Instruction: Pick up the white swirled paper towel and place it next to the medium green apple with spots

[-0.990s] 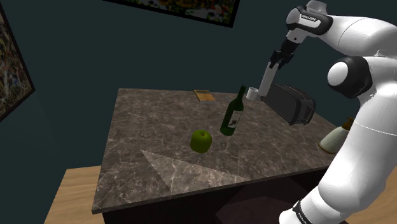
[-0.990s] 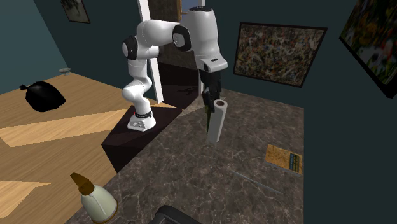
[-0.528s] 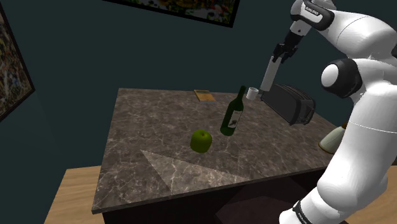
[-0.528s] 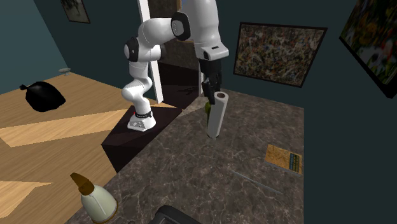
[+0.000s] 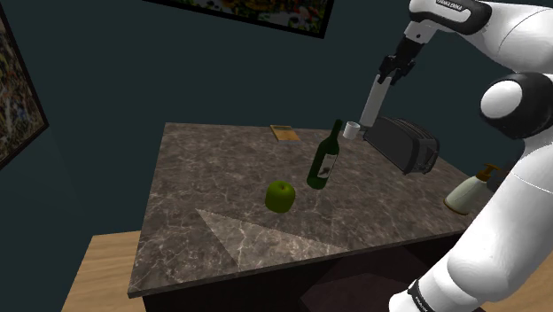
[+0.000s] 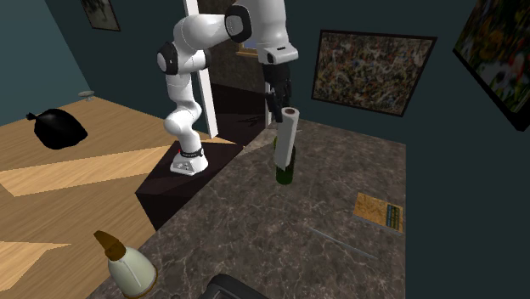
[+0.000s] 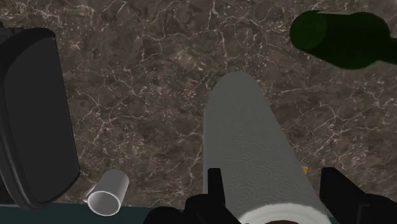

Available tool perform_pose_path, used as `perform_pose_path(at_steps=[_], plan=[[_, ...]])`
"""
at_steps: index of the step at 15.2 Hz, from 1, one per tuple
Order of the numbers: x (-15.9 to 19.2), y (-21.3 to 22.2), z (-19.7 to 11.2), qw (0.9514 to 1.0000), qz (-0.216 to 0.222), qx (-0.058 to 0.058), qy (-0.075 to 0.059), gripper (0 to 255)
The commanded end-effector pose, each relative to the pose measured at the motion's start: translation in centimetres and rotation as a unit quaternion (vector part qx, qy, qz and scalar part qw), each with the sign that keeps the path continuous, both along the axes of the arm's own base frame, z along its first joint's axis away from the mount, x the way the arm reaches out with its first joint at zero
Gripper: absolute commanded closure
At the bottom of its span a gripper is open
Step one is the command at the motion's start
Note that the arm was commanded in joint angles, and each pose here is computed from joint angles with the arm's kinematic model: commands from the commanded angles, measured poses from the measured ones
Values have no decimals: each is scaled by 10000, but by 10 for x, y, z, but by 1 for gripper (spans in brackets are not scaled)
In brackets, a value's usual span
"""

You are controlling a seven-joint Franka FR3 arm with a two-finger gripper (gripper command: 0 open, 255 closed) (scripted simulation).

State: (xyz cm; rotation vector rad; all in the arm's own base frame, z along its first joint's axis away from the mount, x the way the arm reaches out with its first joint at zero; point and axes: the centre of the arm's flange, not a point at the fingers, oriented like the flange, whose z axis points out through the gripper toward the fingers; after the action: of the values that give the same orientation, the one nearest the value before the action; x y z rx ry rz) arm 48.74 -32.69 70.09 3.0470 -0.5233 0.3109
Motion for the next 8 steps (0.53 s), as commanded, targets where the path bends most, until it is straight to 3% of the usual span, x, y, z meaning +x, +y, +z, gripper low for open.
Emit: perform_pose_path(at_steps=[1, 8], plan=[[-8, 27, -4, 10000, 7, -7, 4, 255], [-31, 117, -3, 10000, 7, -7, 4, 255]])
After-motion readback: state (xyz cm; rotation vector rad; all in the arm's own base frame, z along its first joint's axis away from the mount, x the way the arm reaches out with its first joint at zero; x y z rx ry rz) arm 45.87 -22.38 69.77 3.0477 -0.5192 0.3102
